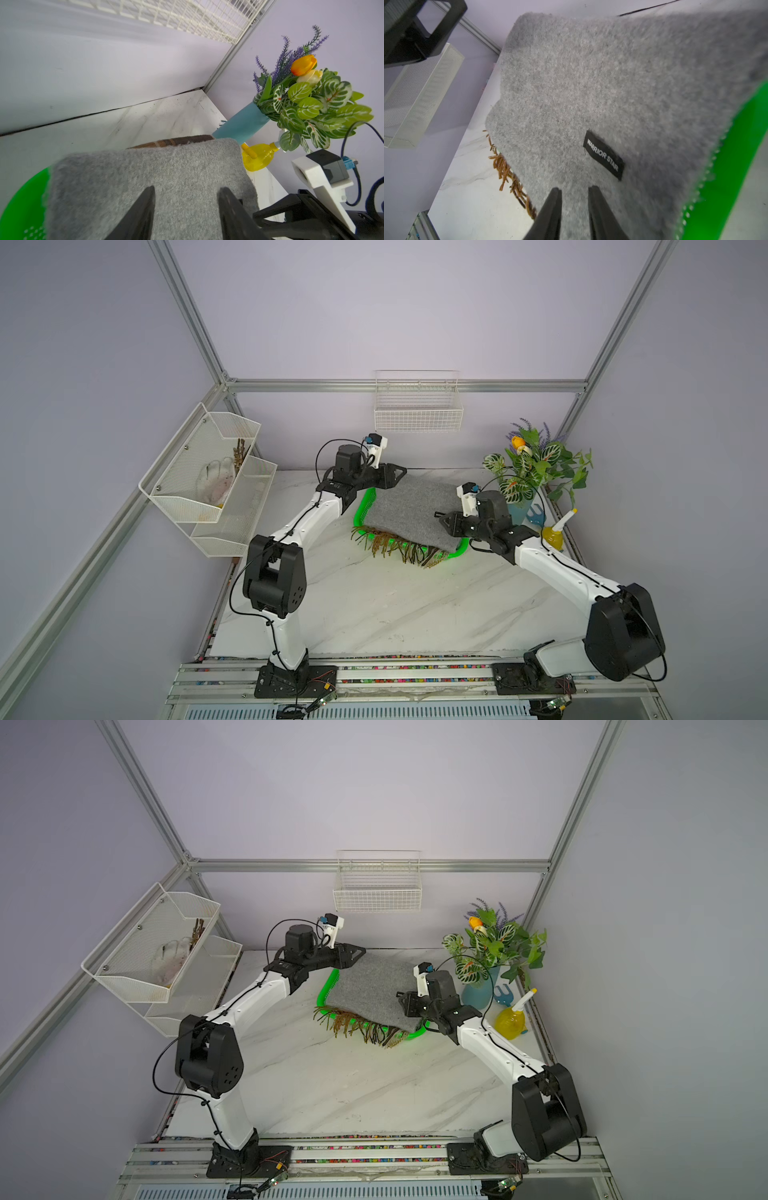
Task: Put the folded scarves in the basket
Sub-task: Place the scarf in the basket.
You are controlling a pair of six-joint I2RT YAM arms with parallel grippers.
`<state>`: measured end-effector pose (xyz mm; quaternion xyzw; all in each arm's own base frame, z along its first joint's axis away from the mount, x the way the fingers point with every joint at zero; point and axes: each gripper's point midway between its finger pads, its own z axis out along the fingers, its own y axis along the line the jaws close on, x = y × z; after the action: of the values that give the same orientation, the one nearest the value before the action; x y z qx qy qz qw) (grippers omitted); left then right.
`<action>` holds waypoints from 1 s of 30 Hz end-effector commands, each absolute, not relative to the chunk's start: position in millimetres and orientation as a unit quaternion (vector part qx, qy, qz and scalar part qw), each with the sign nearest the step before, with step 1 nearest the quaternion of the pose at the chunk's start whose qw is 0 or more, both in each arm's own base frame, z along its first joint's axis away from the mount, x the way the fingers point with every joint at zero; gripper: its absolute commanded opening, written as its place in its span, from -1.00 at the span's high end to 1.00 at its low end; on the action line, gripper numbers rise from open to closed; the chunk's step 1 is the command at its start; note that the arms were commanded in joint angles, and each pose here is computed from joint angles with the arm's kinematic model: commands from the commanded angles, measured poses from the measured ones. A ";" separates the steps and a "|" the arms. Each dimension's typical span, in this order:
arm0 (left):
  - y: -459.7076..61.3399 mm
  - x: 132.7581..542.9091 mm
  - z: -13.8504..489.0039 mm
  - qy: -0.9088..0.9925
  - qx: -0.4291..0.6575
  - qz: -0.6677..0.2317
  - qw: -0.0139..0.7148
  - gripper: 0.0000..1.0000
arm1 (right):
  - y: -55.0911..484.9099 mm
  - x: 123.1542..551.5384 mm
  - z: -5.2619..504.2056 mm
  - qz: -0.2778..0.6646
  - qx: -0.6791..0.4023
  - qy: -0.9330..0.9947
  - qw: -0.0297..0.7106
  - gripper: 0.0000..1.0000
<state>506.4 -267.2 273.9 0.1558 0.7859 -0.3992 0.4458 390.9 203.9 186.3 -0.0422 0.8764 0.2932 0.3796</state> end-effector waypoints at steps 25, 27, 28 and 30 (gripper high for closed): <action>-127.1 506.3 236.0 0.806 0.049 -0.355 0.471 -0.14 | 138.6 361.5 174.2 0.182 0.013 0.879 0.441 0.40; -109.8 503.7 227.8 0.812 0.032 -0.340 0.473 -0.15 | 128.0 353.5 170.8 0.165 0.028 0.881 0.443 0.40; -104.3 501.9 221.0 0.813 0.024 -0.341 0.471 -0.15 | 122.6 350.3 168.6 0.157 0.036 0.881 0.445 0.40; -99.4 503.1 207.4 0.811 0.008 -0.346 0.472 -0.14 | 108.5 343.0 165.8 0.135 0.059 0.880 0.452 0.40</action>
<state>504.6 -101.1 214.1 0.0099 0.8181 -0.3428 0.4616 352.9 134.0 181.2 0.0193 0.8701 0.1838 0.4570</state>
